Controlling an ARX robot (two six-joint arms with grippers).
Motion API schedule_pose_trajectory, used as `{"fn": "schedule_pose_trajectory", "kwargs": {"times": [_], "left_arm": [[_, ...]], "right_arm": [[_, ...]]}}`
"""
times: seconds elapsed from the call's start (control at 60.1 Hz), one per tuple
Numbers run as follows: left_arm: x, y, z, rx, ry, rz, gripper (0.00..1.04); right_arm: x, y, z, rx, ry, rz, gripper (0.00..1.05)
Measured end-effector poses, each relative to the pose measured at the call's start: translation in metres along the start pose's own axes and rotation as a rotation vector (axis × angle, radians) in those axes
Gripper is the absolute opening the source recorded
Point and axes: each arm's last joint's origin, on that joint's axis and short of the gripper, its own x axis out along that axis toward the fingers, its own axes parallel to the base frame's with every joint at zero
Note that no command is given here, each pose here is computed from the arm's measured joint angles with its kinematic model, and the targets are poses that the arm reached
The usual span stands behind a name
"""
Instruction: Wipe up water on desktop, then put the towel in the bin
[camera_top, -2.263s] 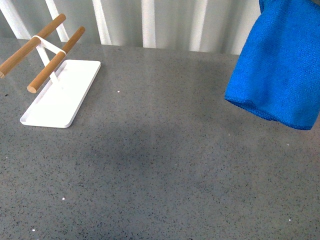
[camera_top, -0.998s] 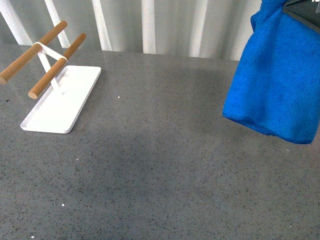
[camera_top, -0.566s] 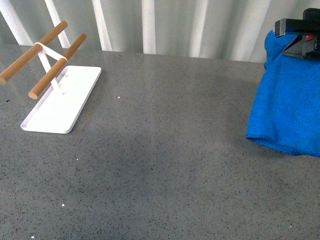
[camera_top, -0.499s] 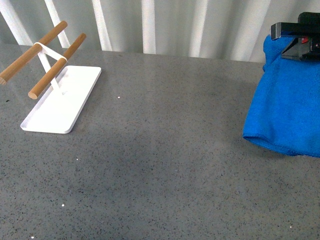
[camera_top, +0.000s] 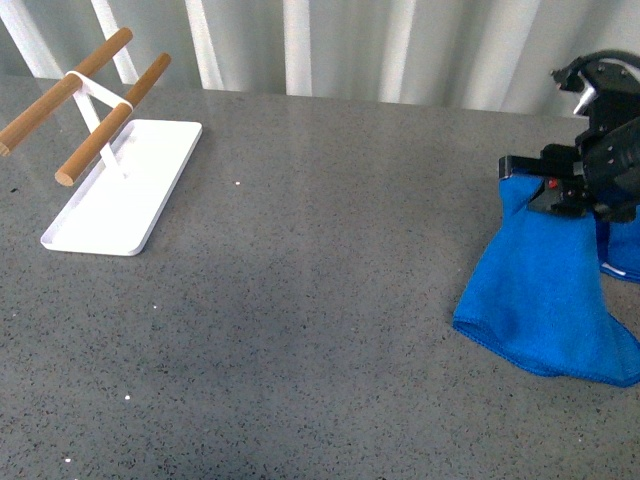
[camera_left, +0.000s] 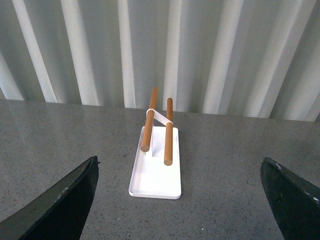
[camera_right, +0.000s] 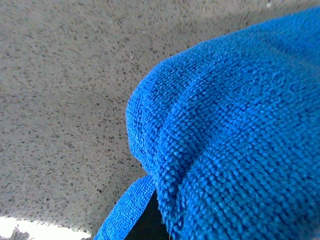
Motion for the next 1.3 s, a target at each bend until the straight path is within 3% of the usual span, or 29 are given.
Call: {"fn": "schedule_pose_trajectory", "kwargs": {"times": [0.15,0.516,0.682,0.815,0.915,1.082,1.198,1.298], "left_arm": [[0.0,0.0,0.0,0.0,0.0,0.0,0.98],[0.0,0.0,0.0,0.0,-0.001,0.0,0.98],[0.0,0.0,0.0,0.0,-0.001,0.0,0.98],[0.0,0.0,0.0,0.0,-0.001,0.0,0.98],[0.0,0.0,0.0,0.0,-0.001,0.0,0.98],[0.0,0.0,0.0,0.0,-0.001,0.0,0.98],[0.0,0.0,0.0,0.0,-0.001,0.0,0.98],[0.0,0.0,0.0,0.0,-0.001,0.0,0.98]], "right_arm": [[0.029,-0.011,-0.015,0.037,0.044,-0.004,0.04],[0.06,-0.017,0.034,0.009,-0.024,-0.038,0.04],[0.077,0.0,0.057,-0.036,-0.036,0.014,0.04],[0.086,0.032,0.067,-0.115,-0.023,0.099,0.04],[0.089,0.062,0.062,-0.192,0.002,0.173,0.04],[0.08,0.117,0.032,-0.365,0.075,0.3,0.04],[0.068,0.128,0.008,-0.424,0.101,0.333,0.04],[0.053,0.12,-0.014,-0.441,0.113,0.333,0.04]]}}
